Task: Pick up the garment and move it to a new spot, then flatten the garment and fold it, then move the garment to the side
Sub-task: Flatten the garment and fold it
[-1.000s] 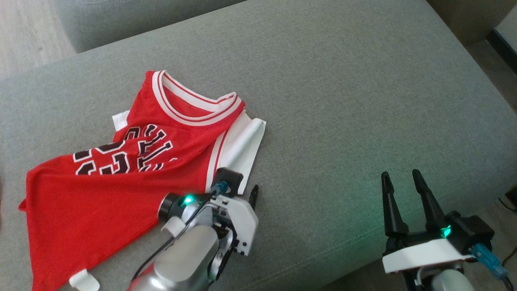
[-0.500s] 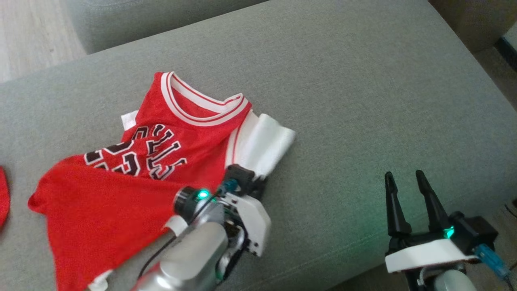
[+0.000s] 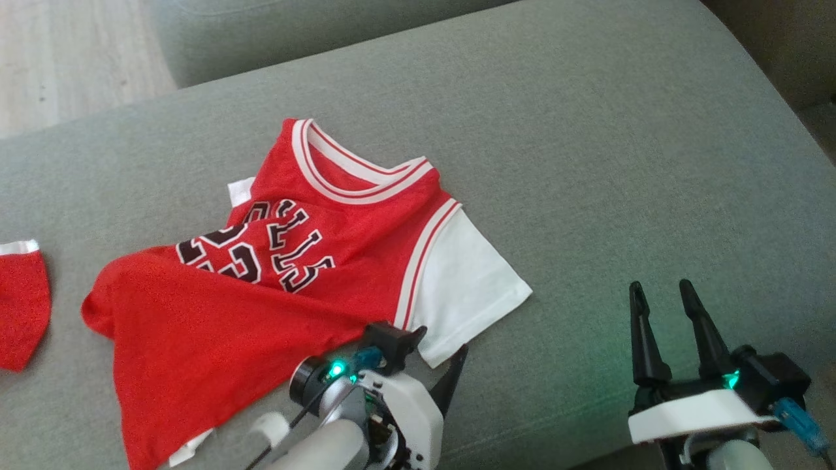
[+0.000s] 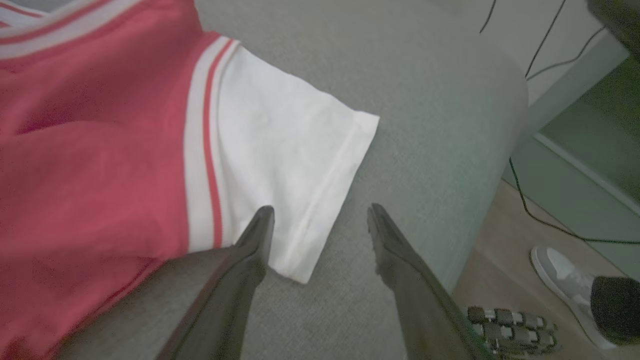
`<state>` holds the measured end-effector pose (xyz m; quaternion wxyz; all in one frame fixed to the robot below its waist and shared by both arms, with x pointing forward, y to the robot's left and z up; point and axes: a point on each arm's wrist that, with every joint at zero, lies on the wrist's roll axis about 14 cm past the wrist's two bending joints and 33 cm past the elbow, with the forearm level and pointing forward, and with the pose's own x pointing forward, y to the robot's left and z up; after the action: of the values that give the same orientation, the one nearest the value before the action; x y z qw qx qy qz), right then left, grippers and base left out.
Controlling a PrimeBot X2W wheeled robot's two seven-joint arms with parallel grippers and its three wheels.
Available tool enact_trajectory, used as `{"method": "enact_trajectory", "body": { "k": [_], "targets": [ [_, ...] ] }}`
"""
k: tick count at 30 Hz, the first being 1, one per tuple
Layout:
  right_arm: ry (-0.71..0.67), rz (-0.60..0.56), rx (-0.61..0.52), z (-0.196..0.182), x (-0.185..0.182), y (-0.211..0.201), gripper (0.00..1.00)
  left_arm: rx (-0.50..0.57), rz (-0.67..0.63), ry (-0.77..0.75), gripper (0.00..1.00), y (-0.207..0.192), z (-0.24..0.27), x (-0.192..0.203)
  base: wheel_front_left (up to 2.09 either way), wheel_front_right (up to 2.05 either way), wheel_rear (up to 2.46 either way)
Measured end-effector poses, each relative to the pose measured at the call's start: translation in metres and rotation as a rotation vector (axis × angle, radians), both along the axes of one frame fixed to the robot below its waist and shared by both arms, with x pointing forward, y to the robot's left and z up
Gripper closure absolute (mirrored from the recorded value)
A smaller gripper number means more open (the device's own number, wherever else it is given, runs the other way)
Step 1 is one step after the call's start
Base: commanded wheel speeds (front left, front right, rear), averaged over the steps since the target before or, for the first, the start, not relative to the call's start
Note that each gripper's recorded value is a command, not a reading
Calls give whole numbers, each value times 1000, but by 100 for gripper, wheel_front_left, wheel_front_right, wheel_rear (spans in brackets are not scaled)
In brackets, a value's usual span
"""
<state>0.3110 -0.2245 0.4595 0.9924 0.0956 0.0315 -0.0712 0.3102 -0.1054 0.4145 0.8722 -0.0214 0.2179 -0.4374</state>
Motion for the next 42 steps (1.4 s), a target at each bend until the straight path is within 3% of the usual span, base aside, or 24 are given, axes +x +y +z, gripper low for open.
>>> {"method": "enact_trajectory", "body": {
  "k": [6, 13, 25, 33, 42],
  "targets": [
    [5, 10, 7, -3, -4, 3, 0, -123, 247, -88, 0, 33, 33, 19, 0, 0, 0],
    [-24, 23, -17, 6, 2, 3, 0, -80, 502, -184, 0, 106, 37, 30, 0, 0, 0],
    [-32, 90, -85, 10, 13, 13, 0, -19, 895, -284, 0, 229, 51, 7, 0, 0, 0],
    [-43, 140, -99, 13, 21, 27, 0, 35, 1011, -302, 0, 281, 44, -22, 0, 0, 0],
    [-27, 158, -102, 7, 18, 32, 0, 11, 1022, -325, 0, 286, 47, -26, 0, 0, 0]
  ]
}}
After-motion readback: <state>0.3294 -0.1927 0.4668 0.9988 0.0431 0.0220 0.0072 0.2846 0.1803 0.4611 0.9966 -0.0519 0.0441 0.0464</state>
